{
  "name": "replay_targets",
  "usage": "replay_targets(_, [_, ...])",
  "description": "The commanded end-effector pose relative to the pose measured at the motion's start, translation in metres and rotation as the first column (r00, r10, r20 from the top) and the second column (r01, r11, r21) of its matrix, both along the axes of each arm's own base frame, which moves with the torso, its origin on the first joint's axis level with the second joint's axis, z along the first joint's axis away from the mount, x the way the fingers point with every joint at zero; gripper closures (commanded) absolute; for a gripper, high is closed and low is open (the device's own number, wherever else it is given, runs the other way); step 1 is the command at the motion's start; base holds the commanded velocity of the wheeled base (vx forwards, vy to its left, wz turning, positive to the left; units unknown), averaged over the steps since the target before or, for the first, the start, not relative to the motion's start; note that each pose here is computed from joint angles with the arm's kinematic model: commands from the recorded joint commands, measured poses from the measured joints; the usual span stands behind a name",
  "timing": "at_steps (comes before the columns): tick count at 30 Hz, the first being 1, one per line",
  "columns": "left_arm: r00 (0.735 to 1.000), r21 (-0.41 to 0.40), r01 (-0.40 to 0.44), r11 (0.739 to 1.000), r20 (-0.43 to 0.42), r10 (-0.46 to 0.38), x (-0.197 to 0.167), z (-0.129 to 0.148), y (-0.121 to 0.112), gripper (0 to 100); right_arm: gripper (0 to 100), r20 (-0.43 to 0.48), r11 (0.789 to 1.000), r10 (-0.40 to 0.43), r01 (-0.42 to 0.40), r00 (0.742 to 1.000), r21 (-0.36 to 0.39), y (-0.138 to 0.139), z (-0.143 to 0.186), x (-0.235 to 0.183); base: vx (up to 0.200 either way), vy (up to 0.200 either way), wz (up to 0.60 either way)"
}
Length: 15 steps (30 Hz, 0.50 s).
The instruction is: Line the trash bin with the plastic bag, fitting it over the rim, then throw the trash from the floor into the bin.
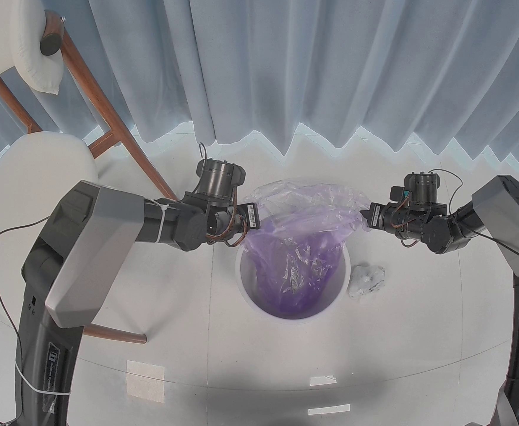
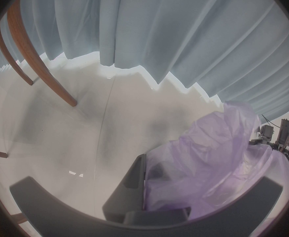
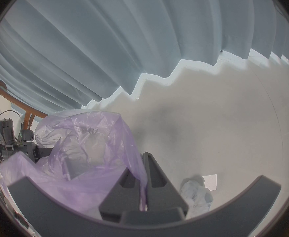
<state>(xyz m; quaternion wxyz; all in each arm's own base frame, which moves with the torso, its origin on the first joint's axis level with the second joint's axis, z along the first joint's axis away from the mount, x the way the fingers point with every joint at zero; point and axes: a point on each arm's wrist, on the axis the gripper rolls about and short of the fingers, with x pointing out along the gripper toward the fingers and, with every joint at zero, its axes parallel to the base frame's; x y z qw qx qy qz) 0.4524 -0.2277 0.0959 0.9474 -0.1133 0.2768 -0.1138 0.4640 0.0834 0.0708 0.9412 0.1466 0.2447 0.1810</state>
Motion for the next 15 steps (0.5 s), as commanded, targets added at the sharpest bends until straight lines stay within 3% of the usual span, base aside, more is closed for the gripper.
replay_targets(1, [1.0,-0.005,-0.029,1.0,-0.003,0.029,0.012,-0.008,0.009,100,100,-0.017,1.0,-0.005,0.005,1.0,-0.001,-0.002,-0.013,0.005,0.0,0.0,0.0])
replay_targets(9, [0.996,0.022,-0.058,0.998,-0.072,0.059,0.009,0.004,0.025,100,100,-0.037,1.0,0.013,-0.013,0.999,-0.002,0.003,-0.017,0.001,0.0,0.0,0.0])
replay_targets(15, [0.982,0.068,-0.061,0.996,-0.177,0.072,0.0,0.001,0.03,100,100,-0.104,1.0,0.013,-0.015,0.995,-0.014,0.0,-0.034,-0.011,0.0,0.0,0.0])
